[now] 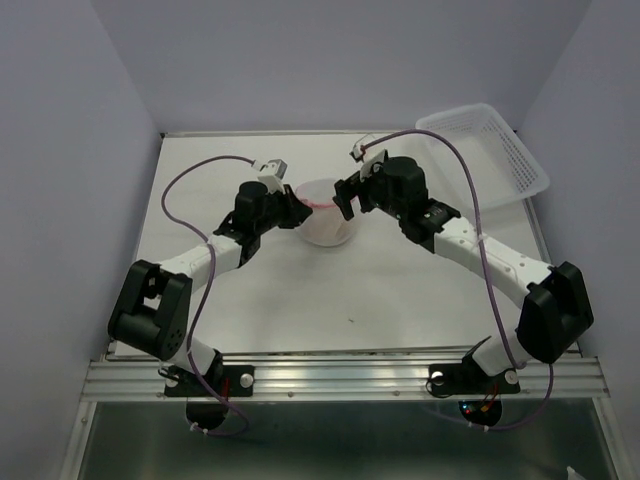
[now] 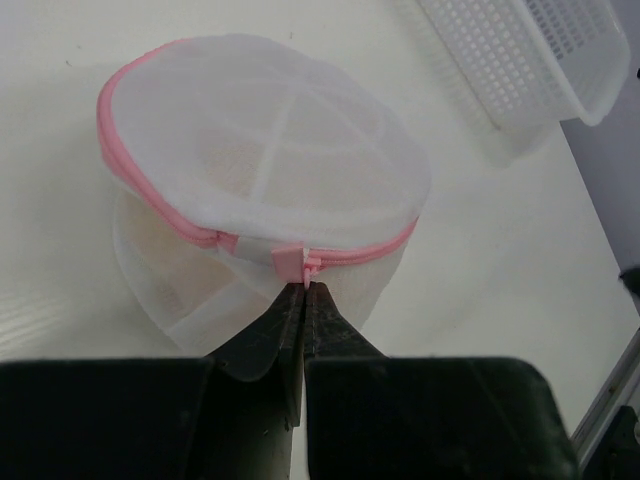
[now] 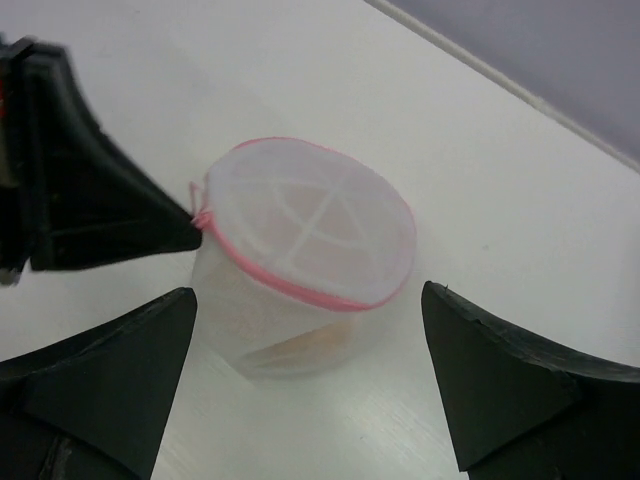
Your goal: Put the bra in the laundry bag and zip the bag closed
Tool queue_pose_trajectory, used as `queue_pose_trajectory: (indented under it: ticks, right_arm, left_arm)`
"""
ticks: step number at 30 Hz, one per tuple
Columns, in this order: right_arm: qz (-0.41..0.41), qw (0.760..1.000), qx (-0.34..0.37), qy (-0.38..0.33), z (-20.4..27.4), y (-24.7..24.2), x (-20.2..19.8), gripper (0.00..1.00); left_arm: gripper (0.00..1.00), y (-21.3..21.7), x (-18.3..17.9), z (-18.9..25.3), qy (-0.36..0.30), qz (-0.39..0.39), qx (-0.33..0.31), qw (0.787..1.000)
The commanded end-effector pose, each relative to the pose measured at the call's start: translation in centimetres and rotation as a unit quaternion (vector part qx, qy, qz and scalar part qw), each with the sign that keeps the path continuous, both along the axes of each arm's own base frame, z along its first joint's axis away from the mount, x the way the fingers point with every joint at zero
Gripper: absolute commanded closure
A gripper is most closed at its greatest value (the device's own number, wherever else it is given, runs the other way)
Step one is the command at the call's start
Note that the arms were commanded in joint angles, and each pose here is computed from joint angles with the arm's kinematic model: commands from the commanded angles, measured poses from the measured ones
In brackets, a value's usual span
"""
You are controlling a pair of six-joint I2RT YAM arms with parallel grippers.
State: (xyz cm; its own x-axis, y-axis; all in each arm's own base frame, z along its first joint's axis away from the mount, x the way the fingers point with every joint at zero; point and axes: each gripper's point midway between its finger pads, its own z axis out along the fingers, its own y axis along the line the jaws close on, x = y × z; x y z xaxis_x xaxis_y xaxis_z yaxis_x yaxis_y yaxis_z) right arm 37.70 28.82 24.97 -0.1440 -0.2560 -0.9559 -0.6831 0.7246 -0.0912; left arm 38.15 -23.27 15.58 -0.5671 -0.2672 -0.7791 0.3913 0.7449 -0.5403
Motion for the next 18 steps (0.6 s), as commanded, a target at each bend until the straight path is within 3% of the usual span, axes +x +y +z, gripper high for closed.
queue_pose_trajectory:
  ticks: [1, 3, 8, 11, 16, 18]
  right_arm:
    - [-0.197, 0.976, 0.091, 0.035, 1.3, -3.3, 4.1, 0.00]
    - [-0.222, 0.969, 0.097, 0.051, 1.1, -3.3, 4.9, 0.00]
    - [-0.213, 0.969, 0.092, 0.087, -1.2, -1.9, 5.5, 0.00]
    - [-0.198, 0.972, 0.084, 0.097, -2.1, -1.0, 5.8, 0.00]
    - [-0.202, 0.971, 0.072, 0.107, -3.5, -0.7, 6.4, 0.00]
    - [-0.203, 0.971, 0.073, 0.105, -3.3, -0.7, 6.5, 0.00]
  left_arm:
    - [0.91, 0.7, -0.3, 0.8, -0.034, 0.018, 0.006, 0.999]
    - [0.90, 0.8, -0.8, 0.3, -0.031, 0.017, 0.010, 0.999]
    - [0.61, 0.0, -2.2, 0.1, -0.045, 0.005, 0.024, 0.999]
    - [0.56, -0.9, -3.1, 0.3, -0.054, -0.009, 0.029, 0.998]
    - [0.55, -1.9, -3.8, -0.2, -0.051, -0.026, 0.034, 0.998]
    - [0.49, -2.2, -4.2, 0.2, -0.051, -0.031, 0.026, 0.998]
